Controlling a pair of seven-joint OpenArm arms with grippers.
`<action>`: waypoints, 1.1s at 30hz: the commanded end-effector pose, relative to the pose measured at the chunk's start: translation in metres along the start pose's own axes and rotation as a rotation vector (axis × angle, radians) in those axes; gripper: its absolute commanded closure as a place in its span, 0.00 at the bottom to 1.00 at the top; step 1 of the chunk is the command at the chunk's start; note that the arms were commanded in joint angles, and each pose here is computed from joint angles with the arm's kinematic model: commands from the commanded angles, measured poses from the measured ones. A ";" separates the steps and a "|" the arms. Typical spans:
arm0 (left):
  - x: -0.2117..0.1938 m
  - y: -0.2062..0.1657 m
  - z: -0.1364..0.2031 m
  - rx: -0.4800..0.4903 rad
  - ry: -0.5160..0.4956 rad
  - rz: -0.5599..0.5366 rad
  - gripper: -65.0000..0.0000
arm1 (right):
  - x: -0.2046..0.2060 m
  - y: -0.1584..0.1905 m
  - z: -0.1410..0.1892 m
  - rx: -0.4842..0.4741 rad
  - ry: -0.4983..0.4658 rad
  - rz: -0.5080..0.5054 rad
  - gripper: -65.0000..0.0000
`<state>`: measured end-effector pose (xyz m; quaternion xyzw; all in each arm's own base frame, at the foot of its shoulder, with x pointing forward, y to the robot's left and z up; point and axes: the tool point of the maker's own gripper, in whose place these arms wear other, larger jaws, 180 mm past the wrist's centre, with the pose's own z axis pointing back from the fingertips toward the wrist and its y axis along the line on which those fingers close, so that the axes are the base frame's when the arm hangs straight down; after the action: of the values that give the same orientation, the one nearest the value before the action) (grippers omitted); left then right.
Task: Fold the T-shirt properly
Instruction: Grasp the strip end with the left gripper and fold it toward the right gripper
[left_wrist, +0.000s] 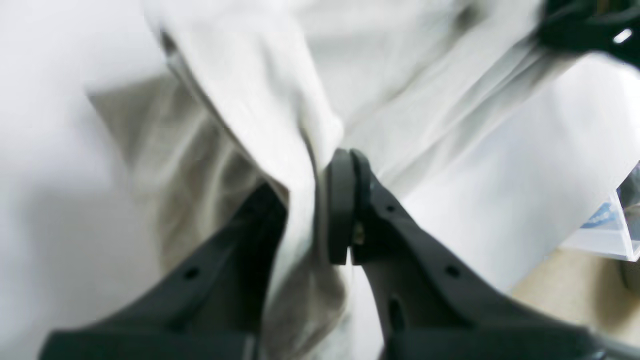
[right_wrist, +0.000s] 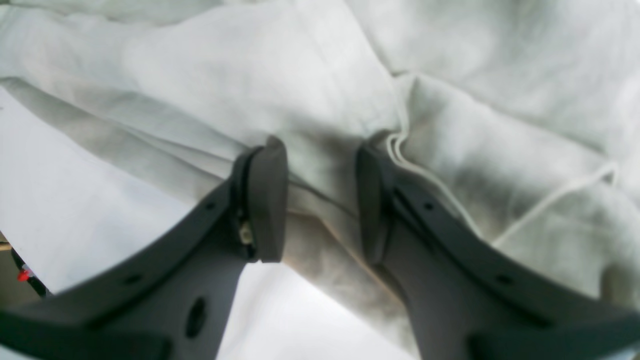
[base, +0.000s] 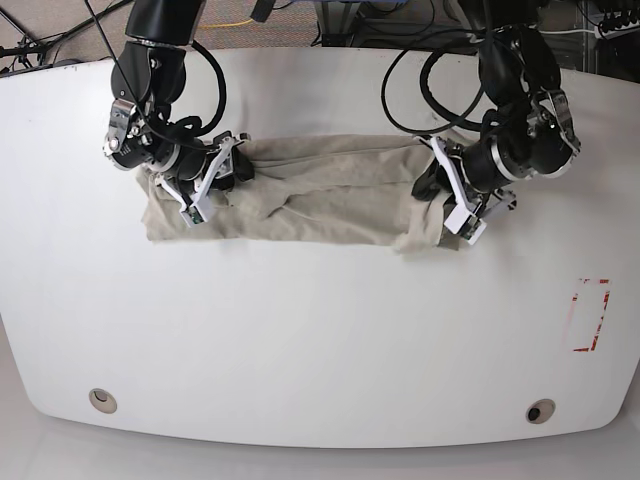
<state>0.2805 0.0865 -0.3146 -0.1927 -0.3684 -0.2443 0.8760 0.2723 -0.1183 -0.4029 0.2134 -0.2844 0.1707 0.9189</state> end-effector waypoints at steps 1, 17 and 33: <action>0.009 -0.006 -0.001 -0.014 -0.017 -0.030 1.00 | 0.014 -0.001 0.005 -0.006 -0.041 0.018 0.66; 0.030 -0.039 -0.028 -0.079 -0.027 -0.059 1.00 | 0.014 -0.001 0.005 -0.006 -0.042 0.019 0.66; 0.037 -0.038 -0.053 -0.144 -0.006 -0.019 0.49 | 0.016 -0.002 0.005 -0.007 -0.046 0.021 0.66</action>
<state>0.2993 0.0272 -0.3361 -0.2402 -0.3198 -0.2741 0.8746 0.2726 -0.1189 -0.4027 0.2125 -0.2846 0.1710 0.9190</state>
